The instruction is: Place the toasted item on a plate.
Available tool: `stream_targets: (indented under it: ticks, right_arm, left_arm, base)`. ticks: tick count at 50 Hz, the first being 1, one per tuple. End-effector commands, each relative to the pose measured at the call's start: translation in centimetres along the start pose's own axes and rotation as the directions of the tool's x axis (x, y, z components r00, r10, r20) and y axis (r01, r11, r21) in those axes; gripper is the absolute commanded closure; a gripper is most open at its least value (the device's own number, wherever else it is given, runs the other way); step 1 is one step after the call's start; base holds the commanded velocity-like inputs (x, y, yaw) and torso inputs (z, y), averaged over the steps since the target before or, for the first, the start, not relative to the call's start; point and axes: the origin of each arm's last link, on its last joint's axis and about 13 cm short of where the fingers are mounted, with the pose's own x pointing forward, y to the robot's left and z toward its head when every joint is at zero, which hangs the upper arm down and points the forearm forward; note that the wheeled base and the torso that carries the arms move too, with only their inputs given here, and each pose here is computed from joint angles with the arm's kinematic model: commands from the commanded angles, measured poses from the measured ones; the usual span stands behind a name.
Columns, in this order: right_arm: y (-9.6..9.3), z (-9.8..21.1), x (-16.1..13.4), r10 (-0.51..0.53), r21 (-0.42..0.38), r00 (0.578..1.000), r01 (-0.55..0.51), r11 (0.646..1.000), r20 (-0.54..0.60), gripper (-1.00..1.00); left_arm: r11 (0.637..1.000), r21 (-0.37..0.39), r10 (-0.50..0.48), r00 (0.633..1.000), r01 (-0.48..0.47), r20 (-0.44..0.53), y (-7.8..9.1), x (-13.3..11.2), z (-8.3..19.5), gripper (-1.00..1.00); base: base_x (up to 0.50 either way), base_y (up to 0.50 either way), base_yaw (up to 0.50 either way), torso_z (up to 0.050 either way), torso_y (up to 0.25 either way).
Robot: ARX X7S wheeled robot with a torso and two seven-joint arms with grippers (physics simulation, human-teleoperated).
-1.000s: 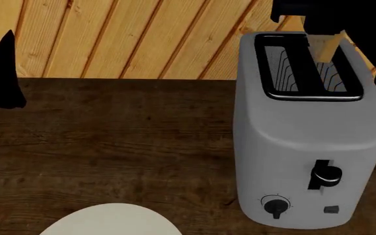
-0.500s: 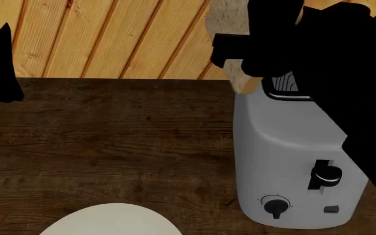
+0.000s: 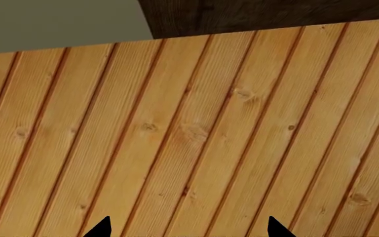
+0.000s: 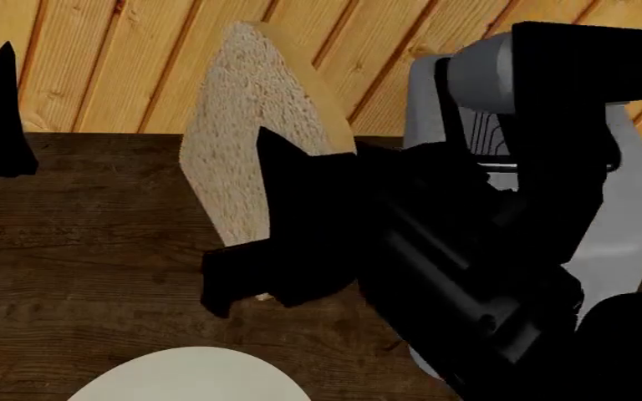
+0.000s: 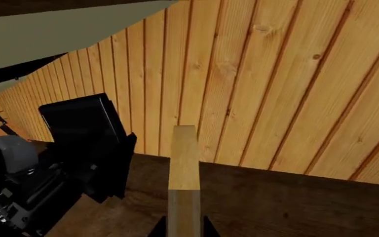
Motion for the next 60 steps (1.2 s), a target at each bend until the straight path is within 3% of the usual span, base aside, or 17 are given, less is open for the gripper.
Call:
stream_targets:
  ticks: [1,15,43,60]
  right_arm:
    - [1.3,-1.9,-0.4,0.062,0.024,0.997,-0.061,0.998,-0.042,1.0]
    - [2.6,-3.6,-1.1,0.118,0.042,0.989,-0.115,0.993,-0.092,1.0]
    - [3.5,-6.2,-1.7,0.167,0.124,0.973,-0.148,0.981,-0.162,1.0]
    - [3.7,-7.2,-2.3,0.181,0.124,0.965,-0.159,0.979,-0.191,1.0]
  left_arm:
    - [1.0,-0.003,0.003,1.0,-0.003,-0.002,0.1,-0.1,-0.2,-1.0]
    - [1.0,-0.004,0.004,1.0,-0.004,-0.001,0.1,-0.3,-0.3,-1.0]
    - [1.0,-0.002,-0.001,1.0,0.001,0.002,0.0,-0.1,-0.4,-1.0]
    - [1.0,0.004,-0.007,1.0,0.007,0.003,-0.2,0.0,-0.4,-1.0]
  base:
    - [0.0,0.0,0.0,0.0,0.0]
    - [0.0,0.0,0.0,0.0,0.0]
    - [0.0,0.0,0.0,0.0,0.0]
    - [0.0,0.0,0.0,0.0,0.0]
